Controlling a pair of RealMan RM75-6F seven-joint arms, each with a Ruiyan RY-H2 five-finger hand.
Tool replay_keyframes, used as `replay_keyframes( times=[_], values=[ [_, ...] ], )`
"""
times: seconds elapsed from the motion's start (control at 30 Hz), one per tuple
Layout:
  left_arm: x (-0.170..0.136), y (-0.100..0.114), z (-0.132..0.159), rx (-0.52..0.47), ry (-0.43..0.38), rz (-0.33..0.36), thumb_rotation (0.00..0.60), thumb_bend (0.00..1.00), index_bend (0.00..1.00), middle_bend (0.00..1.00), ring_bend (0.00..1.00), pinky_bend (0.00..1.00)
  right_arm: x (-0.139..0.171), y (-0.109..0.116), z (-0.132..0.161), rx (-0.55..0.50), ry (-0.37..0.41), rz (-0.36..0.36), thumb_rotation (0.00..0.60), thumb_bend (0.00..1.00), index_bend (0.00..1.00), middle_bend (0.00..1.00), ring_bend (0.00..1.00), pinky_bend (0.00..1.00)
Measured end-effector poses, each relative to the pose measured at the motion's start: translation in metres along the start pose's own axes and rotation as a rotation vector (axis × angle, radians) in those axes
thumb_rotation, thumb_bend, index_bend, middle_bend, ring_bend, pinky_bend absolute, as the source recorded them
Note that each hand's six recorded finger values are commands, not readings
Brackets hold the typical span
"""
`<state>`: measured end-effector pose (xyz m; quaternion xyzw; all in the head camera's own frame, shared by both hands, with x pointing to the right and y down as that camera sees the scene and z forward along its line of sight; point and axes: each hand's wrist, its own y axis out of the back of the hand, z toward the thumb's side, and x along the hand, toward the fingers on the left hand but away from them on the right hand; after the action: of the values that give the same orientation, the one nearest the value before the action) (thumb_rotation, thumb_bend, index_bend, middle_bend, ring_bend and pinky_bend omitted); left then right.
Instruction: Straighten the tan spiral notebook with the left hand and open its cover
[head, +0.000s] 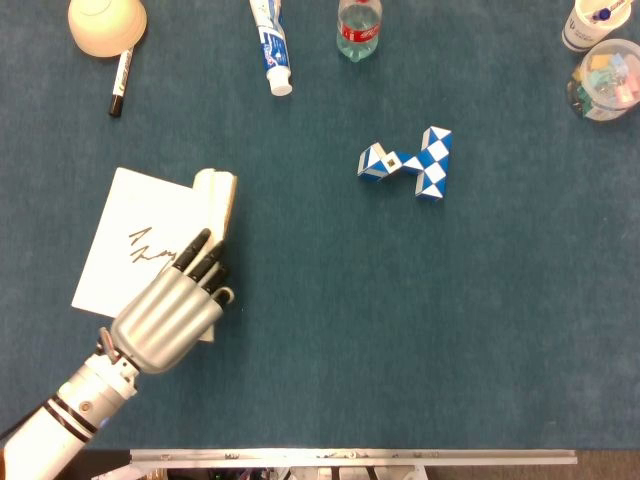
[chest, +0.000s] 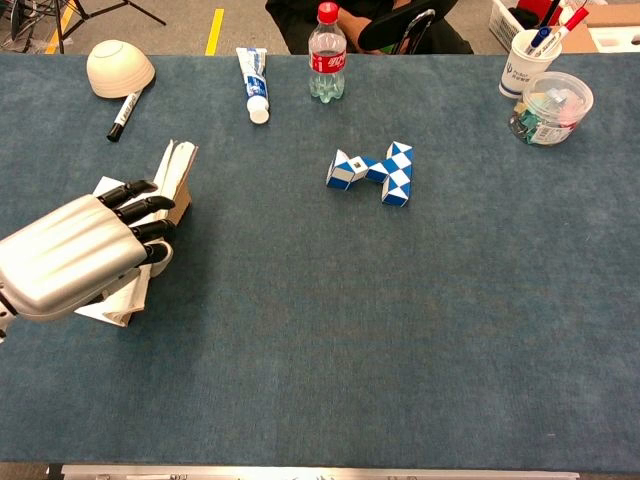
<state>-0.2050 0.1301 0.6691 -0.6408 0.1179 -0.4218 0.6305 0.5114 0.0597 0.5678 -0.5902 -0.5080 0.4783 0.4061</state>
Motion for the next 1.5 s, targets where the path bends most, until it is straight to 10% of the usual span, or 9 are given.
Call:
replay_keyframes(
  times=[0.73,1.5],
  values=[
    [0.012,0.019,0.019,-0.283,-0.018,0.011,0.6,0.46,0.13,0.17,0.16,0.19,-0.002,-0.002,-0.003,-0.003,-0.004,0.006,0.6,0.4,0.34,0.3,0.21,0.31],
    [-0.065,-0.036,-0.146,-0.56,0.727,0.117,0.6,0.46,0.06,0.05,0.03,0.15,-0.01,-0.012,0.009,0.024,-0.002,0.071,0.6,0.4,0.34,0.3,0.21,0.31]
  ],
)
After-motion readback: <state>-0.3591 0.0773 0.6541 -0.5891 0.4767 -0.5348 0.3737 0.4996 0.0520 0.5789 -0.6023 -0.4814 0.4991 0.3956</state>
